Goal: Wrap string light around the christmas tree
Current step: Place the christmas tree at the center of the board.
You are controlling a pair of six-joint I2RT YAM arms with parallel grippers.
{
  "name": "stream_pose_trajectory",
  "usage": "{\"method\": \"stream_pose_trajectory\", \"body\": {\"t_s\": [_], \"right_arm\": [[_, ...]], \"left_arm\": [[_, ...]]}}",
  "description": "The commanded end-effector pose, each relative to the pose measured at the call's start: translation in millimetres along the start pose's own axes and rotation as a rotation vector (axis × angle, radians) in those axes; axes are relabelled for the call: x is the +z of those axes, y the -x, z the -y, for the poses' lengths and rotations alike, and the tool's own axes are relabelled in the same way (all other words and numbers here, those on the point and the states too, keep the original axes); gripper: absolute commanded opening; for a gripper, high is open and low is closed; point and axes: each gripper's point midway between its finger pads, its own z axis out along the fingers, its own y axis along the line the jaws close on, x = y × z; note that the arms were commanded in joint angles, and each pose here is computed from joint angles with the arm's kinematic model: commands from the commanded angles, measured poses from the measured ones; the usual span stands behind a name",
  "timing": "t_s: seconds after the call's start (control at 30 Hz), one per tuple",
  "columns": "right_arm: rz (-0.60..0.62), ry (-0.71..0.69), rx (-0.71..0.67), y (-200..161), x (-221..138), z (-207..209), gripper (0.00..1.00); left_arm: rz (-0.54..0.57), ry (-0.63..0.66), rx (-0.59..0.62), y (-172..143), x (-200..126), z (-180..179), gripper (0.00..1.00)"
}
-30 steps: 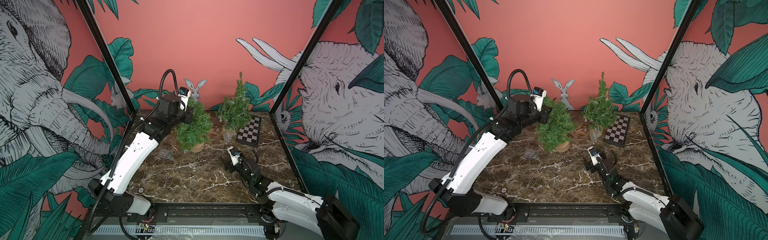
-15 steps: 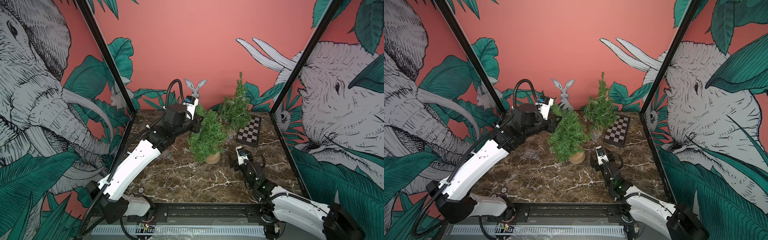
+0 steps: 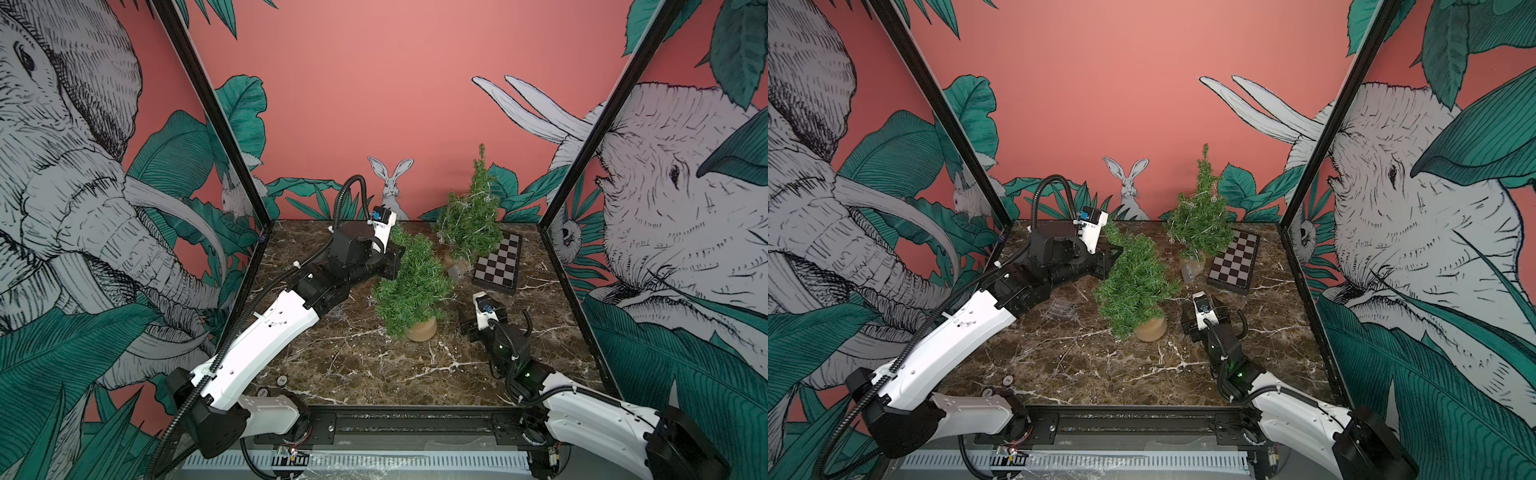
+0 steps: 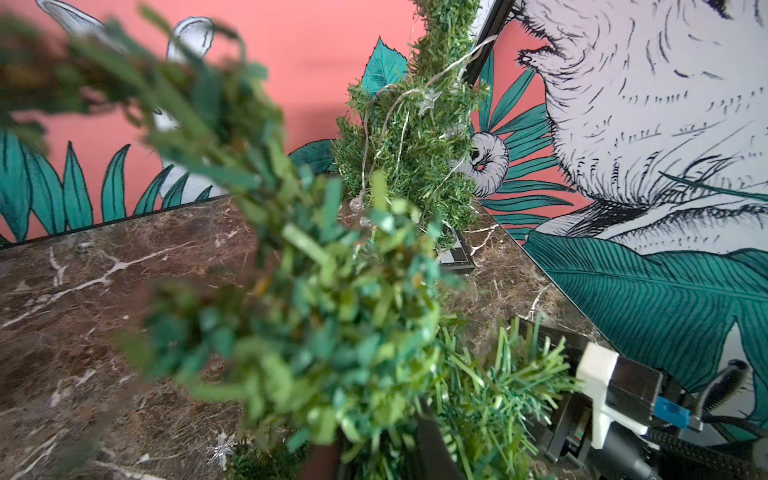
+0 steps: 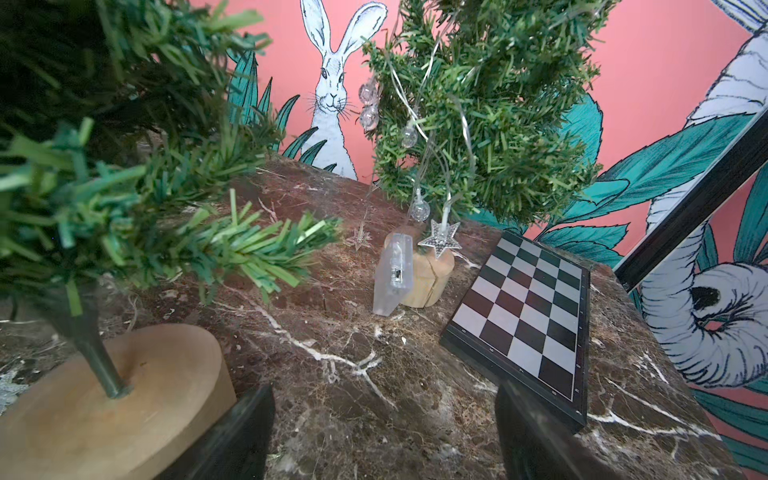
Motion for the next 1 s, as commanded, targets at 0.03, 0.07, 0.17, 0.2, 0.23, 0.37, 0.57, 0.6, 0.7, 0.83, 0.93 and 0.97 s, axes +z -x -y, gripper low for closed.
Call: {"method": "stream_pose_trajectory", "body": {"t_s": [0.03, 0.07, 0.17, 0.2, 0.23, 0.37, 0.57, 0.6, 0.7, 0.83, 0.93, 0.97], "right_arm": [[0.043, -0.017, 0.016, 10, -1, 2, 0.85], [0.042, -0.017, 0.015, 10, 0, 2, 0.85], [0.039, -0.016, 0.013, 10, 0, 2, 0.85], [0.040, -0.017, 0.013, 10, 0, 2, 0.85], [0.039, -0.017, 0.012, 10, 0, 2, 0.85], [0.040, -0.017, 0.013, 10, 0, 2, 0.85], [0.036, -0.018, 0.011, 9, 0, 2, 0.85], [0.035, -0.017, 0.010, 9, 1, 2, 0.85], [0.036, -0.017, 0.011, 9, 1, 2, 0.85], [0.033, -0.016, 0.007, 8, 1, 1, 0.85], [0.031, -0.016, 0.007, 7, 1, 1, 0.85], [0.031, -0.016, 0.007, 8, 1, 1, 0.85]], "left_arm": [[0.171, -0.014, 0.002, 41, -27, 5, 0.00], [0.176, -0.023, 0.001, 42, -26, 7, 0.00], [0.166, -0.023, 0.005, 39, -21, 6, 0.00], [0.160, -0.014, 0.011, 37, -19, 5, 0.00], [0.160, -0.002, 0.019, 36, -18, 3, 0.00], [0.153, 0.072, 0.062, 33, -20, -10, 0.00], [0.146, 0.186, 0.138, 29, -28, -30, 0.00], [0.147, 0.200, 0.149, 29, -31, -32, 0.00], [0.151, 0.236, 0.171, 29, -36, -38, 0.00], [0.171, 0.255, 0.182, 33, -44, -41, 0.00], [0.187, 0.225, 0.151, 37, -46, -35, 0.00], [0.197, 0.194, 0.124, 40, -47, -30, 0.00]]}}
